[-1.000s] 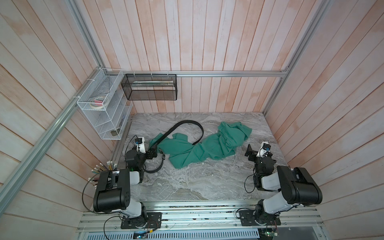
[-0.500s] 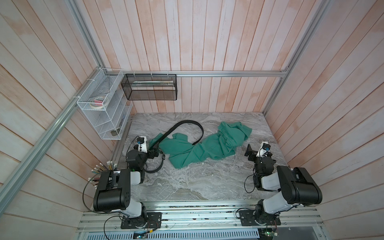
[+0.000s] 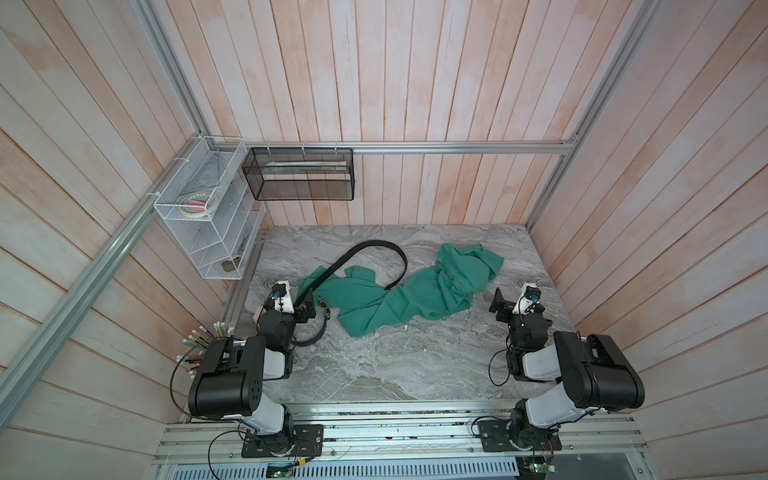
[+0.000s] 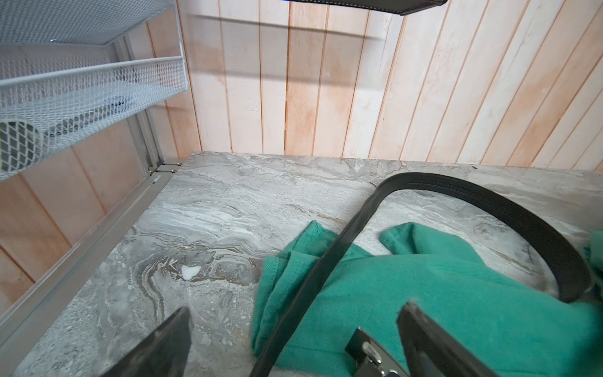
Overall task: Remove the belt from the trousers
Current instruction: Reset both arms
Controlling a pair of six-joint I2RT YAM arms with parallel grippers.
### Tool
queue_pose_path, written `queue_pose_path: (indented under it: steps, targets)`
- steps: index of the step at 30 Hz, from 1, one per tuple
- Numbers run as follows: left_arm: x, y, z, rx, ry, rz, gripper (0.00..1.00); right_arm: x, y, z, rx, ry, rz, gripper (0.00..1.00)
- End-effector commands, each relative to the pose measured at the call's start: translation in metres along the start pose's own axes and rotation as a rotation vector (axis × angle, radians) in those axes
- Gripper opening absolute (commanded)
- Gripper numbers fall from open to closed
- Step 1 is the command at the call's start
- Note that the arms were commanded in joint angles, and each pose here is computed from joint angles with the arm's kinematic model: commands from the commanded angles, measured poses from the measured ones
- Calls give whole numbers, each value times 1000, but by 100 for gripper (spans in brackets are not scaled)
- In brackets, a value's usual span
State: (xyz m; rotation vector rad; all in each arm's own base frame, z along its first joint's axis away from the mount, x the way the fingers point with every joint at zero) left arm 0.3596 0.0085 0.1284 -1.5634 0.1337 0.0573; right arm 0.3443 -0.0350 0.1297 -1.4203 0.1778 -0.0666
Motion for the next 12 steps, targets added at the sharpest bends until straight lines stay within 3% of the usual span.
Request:
queue_pose_path:
  steps: [1,12]
  targets:
    - [5,-6,1,-1,-3,-14,100,2,-5,2,-11,-1,-22,98]
    - [6,-6,0,2,3,-12,100,7,-1,16,-56,-72,9,98]
Point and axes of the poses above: each gripper's point midway between its finger pads, its own x axis out along the fingers, its own z axis along the line the jaws close on, y = z × x, the point moved 2 cm from there along -x, back along the fingers, and after that the axes turned 3 degrees about x, right-handed, at the moved point
